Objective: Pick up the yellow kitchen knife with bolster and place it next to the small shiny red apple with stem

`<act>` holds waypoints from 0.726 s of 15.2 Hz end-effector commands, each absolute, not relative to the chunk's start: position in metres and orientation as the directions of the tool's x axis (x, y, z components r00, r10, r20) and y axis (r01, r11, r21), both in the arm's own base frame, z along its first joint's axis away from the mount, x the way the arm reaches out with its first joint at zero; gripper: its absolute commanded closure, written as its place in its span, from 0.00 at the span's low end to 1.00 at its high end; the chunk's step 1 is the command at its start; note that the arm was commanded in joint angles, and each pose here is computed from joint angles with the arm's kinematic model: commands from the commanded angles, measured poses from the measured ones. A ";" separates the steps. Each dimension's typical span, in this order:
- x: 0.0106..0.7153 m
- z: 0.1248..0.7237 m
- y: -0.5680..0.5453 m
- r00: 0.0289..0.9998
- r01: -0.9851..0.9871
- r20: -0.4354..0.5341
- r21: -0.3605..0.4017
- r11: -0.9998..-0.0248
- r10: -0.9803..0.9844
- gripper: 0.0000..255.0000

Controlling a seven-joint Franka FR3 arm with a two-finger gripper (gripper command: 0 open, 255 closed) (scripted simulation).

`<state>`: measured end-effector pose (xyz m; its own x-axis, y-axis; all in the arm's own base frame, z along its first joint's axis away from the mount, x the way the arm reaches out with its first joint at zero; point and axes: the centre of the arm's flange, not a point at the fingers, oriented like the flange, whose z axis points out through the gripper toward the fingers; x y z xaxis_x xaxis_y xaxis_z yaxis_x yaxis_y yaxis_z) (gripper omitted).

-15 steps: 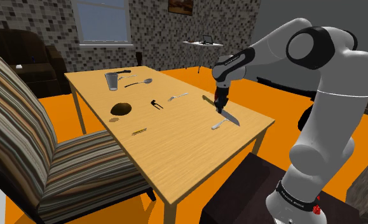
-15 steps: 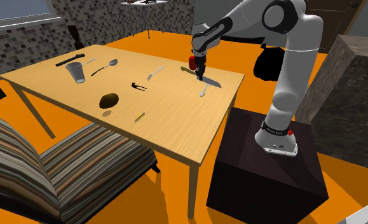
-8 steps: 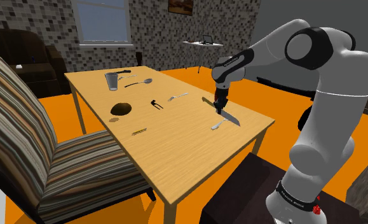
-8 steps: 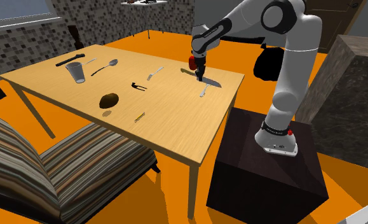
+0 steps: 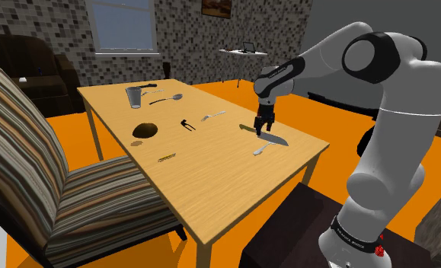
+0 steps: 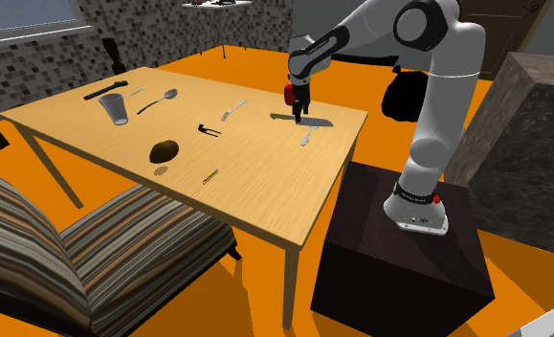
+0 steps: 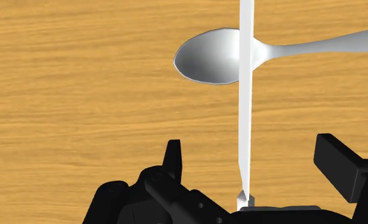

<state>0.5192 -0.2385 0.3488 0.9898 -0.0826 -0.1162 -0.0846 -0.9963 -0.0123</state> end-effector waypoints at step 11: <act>0.524 0.392 -0.239 0.990 -0.085 -0.116 -0.012 -0.996 -0.083 0.00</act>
